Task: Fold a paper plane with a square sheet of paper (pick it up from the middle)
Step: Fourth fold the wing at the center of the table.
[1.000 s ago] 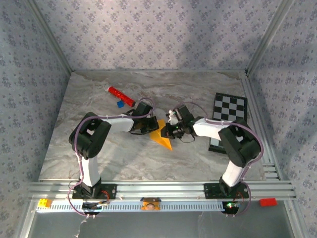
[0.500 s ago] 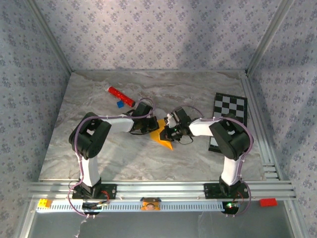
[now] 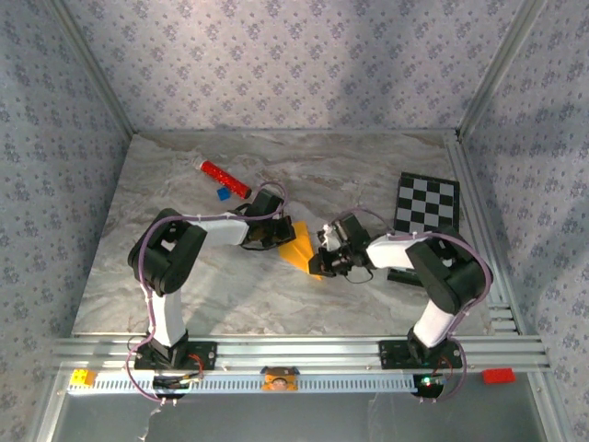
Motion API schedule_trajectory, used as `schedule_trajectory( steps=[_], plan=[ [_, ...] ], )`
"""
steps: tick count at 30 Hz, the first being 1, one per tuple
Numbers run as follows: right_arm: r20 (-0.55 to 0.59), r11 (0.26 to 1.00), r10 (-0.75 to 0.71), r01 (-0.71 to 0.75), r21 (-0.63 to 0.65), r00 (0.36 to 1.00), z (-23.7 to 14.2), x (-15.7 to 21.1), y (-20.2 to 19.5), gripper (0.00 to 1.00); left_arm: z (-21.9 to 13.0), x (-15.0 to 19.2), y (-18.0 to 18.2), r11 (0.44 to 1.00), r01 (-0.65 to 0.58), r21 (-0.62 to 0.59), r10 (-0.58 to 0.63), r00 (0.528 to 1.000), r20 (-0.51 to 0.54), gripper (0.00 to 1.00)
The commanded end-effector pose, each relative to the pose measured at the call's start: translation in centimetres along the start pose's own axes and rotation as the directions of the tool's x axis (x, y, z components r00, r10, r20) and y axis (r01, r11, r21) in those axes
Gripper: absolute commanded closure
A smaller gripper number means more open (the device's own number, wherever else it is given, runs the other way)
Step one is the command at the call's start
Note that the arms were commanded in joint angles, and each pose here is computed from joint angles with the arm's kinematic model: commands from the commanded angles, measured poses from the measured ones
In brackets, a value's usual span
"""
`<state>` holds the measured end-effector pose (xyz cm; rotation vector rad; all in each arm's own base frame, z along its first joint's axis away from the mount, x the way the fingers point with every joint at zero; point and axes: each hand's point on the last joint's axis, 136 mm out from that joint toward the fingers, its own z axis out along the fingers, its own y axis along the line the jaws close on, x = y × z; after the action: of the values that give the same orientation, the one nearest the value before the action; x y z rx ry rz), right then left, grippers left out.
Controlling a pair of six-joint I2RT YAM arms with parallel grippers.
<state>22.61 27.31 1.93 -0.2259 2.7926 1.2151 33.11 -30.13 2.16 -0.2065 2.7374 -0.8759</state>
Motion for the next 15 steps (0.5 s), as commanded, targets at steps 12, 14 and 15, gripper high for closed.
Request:
schedule_trajectory(
  steps=[12, 14, 15],
  plan=[
    [0.0, 0.999, 0.049, -0.049, 0.01, 0.999, -2.6, 3.8, -1.6, 0.93, 1.0, 1.9, 4.2, 0.991, 0.023, -0.13, -0.03, 0.998, -0.053, 0.96],
    [0.031, 0.999, 0.04, -0.04, 0.002, 0.999, -3.4, 3.1, -1.0, 0.93, 0.9, 1.8, 4.1, 0.992, 0.025, -0.125, -0.032, 0.998, -0.052, 0.96],
    [0.062, 1.0, 0.027, -0.027, 0.006, 0.998, -3.9, 2.5, -0.8, 0.94, 0.9, 1.9, 4.1, 0.992, 0.027, -0.124, -0.034, 0.998, -0.054, 0.96]
  ],
)
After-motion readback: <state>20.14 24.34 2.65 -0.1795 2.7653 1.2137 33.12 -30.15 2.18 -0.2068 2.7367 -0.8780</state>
